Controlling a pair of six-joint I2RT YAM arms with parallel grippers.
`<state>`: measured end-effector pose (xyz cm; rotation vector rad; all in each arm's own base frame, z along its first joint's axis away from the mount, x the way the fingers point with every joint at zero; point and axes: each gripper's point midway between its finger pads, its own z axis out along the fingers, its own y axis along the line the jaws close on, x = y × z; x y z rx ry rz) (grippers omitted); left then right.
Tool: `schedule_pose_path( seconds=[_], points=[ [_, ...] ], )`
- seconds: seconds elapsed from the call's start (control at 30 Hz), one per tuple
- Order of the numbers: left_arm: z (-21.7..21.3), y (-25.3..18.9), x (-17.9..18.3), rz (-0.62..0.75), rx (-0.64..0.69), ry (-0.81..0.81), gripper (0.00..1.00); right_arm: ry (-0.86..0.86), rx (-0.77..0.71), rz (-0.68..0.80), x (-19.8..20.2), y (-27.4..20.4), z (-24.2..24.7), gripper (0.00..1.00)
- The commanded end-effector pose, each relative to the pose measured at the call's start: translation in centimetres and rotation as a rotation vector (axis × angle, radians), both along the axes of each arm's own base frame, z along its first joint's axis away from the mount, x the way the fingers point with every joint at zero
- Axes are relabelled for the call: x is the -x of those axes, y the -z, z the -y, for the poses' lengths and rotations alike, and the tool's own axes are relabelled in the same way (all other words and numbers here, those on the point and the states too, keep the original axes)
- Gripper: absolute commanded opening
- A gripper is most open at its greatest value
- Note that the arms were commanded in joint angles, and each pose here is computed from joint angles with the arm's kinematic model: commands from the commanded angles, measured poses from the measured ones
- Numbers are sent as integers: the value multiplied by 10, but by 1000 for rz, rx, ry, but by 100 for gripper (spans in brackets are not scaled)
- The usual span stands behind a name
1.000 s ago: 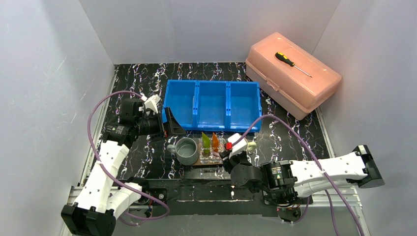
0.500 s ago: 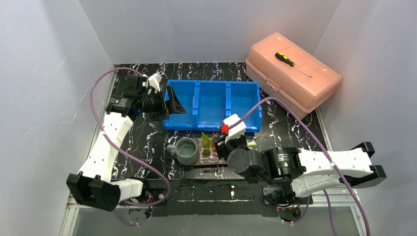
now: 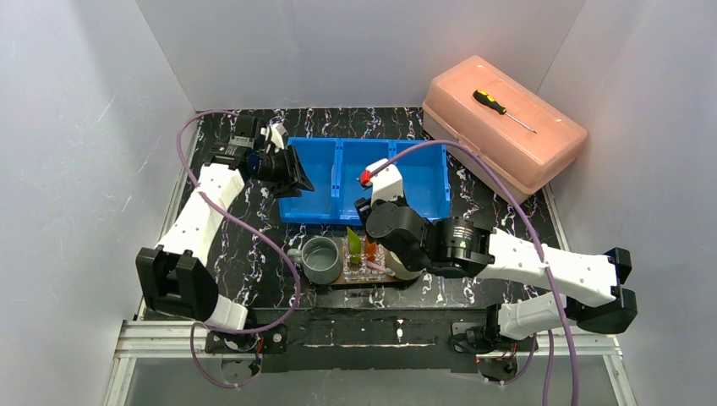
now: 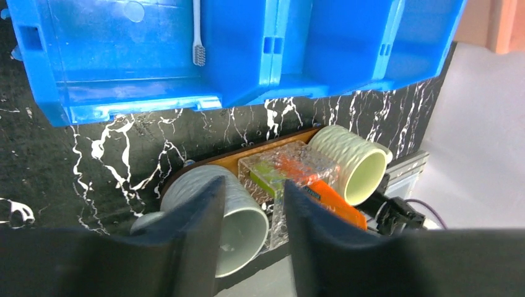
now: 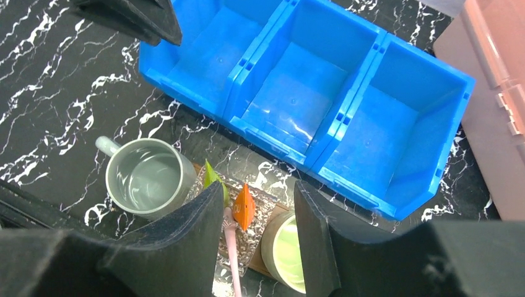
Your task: Prepare toiletry sets of a toothbrush and toothpaste on the tray
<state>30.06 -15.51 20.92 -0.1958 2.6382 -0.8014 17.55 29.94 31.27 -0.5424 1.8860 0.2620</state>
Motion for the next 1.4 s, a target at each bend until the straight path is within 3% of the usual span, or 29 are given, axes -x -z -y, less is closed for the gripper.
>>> schedule_pose_path(
  seconds=[0.0,0.17,0.83,1.37],
  points=[
    [0,3,-17,-3,-12,-15,28,-31,-37,-29,0,-7,-6,53],
    [2,21,-37,-48,-26,-41,0,-23,-36,-50,-3,0,-1,52],
    [13,97,-113,-113,-69,-115,0,-2,-41,-79,-5,12,20,53],
    [42,143,-119,-165,-108,-61,0,-10,-10,-106,-11,27,16,54]
  ],
)
